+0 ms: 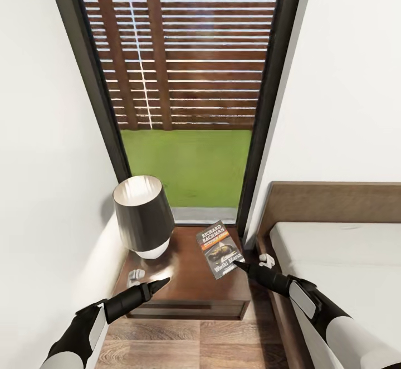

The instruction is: In the bedroom, move the book from the bed onto either nightstand, and place the two sandals side by side next to the bed.

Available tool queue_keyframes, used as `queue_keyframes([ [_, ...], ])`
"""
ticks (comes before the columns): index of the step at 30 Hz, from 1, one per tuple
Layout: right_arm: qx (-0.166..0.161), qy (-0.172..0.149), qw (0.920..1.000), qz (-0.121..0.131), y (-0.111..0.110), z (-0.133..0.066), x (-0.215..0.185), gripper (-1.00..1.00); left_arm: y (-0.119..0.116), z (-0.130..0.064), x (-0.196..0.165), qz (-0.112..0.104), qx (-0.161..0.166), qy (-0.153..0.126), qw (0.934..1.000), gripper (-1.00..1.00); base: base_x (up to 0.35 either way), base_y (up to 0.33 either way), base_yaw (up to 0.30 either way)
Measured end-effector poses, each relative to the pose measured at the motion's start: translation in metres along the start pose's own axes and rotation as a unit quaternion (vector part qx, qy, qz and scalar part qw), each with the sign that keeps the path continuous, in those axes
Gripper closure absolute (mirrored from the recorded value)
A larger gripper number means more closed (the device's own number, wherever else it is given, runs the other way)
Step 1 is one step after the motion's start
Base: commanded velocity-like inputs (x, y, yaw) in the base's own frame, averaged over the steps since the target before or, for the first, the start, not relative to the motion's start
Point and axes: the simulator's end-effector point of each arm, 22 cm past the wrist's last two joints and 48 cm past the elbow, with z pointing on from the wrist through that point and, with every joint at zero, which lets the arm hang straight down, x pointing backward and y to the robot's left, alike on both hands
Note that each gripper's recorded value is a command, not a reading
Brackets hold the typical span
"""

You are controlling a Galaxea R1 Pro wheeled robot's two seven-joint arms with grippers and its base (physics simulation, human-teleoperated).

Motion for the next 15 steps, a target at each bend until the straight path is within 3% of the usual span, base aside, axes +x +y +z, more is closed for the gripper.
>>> queue_keyframes([
  [15, 0.000, 0.000, 1.0000, 0.000, -0.015, 0.009, 0.006, 1.00, 0.016, 0.007, 0.007, 0.000, 0.000, 0.000, 1.0000, -1.00, 0.000, 0.000, 0.000],
])
